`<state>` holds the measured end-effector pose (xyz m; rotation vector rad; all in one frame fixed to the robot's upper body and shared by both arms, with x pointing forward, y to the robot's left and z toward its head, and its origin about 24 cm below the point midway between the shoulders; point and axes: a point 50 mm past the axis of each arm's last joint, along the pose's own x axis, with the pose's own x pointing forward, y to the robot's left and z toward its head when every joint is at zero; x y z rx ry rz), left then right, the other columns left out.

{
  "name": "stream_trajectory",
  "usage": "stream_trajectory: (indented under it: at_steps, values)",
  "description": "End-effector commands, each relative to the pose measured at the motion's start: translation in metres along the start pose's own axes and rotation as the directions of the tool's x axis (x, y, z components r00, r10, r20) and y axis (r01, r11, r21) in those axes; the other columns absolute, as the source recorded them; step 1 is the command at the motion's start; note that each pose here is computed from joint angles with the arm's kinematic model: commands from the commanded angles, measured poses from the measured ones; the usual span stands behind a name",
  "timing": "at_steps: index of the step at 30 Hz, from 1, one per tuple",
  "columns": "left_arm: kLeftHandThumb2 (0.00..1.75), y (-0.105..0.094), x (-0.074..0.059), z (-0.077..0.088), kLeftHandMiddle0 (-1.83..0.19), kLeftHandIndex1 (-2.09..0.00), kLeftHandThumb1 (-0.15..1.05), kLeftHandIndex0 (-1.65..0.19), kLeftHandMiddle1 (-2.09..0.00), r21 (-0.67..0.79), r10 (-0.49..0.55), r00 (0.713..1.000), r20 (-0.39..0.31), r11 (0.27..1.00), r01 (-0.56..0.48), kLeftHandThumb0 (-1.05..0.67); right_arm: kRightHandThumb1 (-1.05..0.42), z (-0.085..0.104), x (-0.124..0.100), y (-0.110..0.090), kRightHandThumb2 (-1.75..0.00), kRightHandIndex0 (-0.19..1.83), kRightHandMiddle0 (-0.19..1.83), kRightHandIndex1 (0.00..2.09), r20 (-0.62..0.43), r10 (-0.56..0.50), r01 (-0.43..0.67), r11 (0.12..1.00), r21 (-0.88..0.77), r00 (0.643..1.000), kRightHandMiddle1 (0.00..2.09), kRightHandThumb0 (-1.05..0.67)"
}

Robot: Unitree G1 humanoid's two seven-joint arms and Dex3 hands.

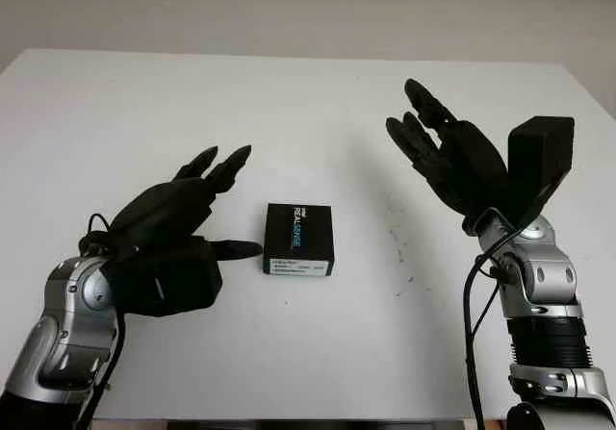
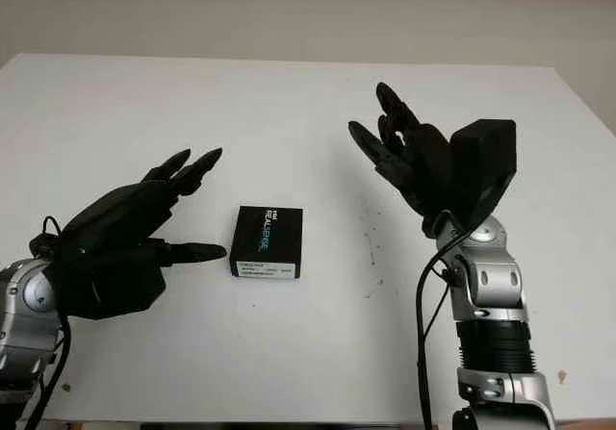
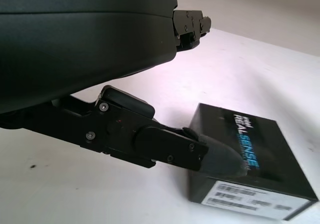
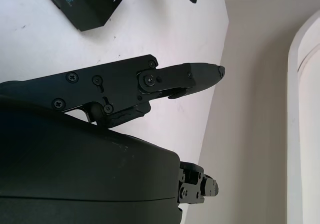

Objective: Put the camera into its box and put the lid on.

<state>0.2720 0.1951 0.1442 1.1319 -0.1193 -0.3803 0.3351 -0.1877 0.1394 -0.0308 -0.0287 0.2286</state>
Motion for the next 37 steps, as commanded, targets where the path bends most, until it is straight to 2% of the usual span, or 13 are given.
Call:
stream_trajectory:
  at_steps: [1,5,9,11,15,18,22,27,32,37]
  values:
    - [0.05,0.005,0.001,0.000,0.10,-0.04,0.99,0.18,-0.05,0.004,0.000,1.000,0.015,1.000,0.000,-0.84,-1.05,0.007,-0.001,-0.001,-0.20,-0.14,-0.05,0.06,0.026,-0.004,0.004,1.000,-0.006,1.000,0.07,-0.55]
    - [0.08,0.007,0.003,0.001,0.12,-0.05,1.04,0.16,-0.05,-0.010,-0.001,0.999,0.035,1.000,0.002,-0.86,-1.05,0.007,-0.001,-0.001,-0.20,-0.14,-0.06,0.06,0.027,-0.007,0.007,1.000,-0.017,1.000,0.07,-0.55]
    - [0.32,0.011,0.004,0.004,0.12,-0.05,1.05,0.16,-0.05,-0.104,0.066,0.997,0.046,0.993,-0.061,-0.82,-1.05,0.006,-0.001,-0.001,-0.20,-0.15,-0.06,0.05,0.026,-0.011,0.012,1.000,-0.001,1.000,0.06,-0.56]
    - [0.42,0.012,0.006,0.002,0.15,-0.05,1.05,0.17,-0.04,-0.212,0.130,0.990,0.047,0.970,-0.118,-0.78,-1.05,0.005,-0.002,-0.001,-0.21,-0.15,-0.06,0.05,0.030,-0.020,0.019,1.000,0.004,0.999,0.06,-0.55]
    - [0.49,0.016,0.012,-0.007,0.15,-0.05,1.05,0.17,-0.05,-0.442,0.289,0.957,0.004,0.860,-0.257,-0.77,-1.05,0.003,-0.001,0.004,-0.34,-0.16,-0.09,0.05,0.069,-0.037,0.036,0.999,0.004,0.997,0.05,-0.55]
    - [0.55,0.021,0.018,-0.011,0.18,-0.01,1.05,0.19,-0.01,-0.579,0.362,0.932,-0.019,0.756,-0.306,-0.76,-1.05,0.002,-0.002,0.012,-0.44,-0.17,-0.13,0.04,0.096,-0.041,0.041,0.999,0.005,0.995,0.03,-0.58]
    - [0.59,0.022,0.023,-0.018,0.19,0.00,1.05,0.19,0.00,-0.697,0.442,0.893,-0.086,0.614,-0.370,-0.76,-1.05,0.000,-0.001,0.022,-0.58,-0.19,-0.19,0.00,0.116,-0.022,0.024,1.000,-0.017,0.993,0.00,-0.64]
    - [0.57,0.006,0.025,-0.027,0.19,0.00,1.05,0.19,0.00,-0.798,0.491,0.856,-0.162,0.445,-0.407,-0.79,-1.05,-0.007,-0.002,0.031,-0.66,-0.19,-0.19,0.00,0.109,-0.008,0.007,1.000,0.010,0.994,0.00,-0.62]
    - [0.60,-0.012,0.024,-0.035,0.19,0.00,1.05,0.19,0.00,-0.822,0.478,0.861,-0.172,0.412,-0.393,-0.78,-1.05,-0.015,-0.003,0.036,-0.67,-0.19,-0.19,0.00,0.102,0.002,-0.003,1.000,0.015,0.995,0.00,-0.62]
    - [0.61,-0.024,0.017,-0.034,0.19,0.00,1.05,0.19,0.00,-0.835,0.466,0.867,-0.176,0.396,-0.383,-0.79,-1.05,-0.018,-0.006,0.038,-0.62,-0.19,-0.19,0.00,0.097,0.014,-0.014,1.000,0.001,0.995,0.00,-0.63]
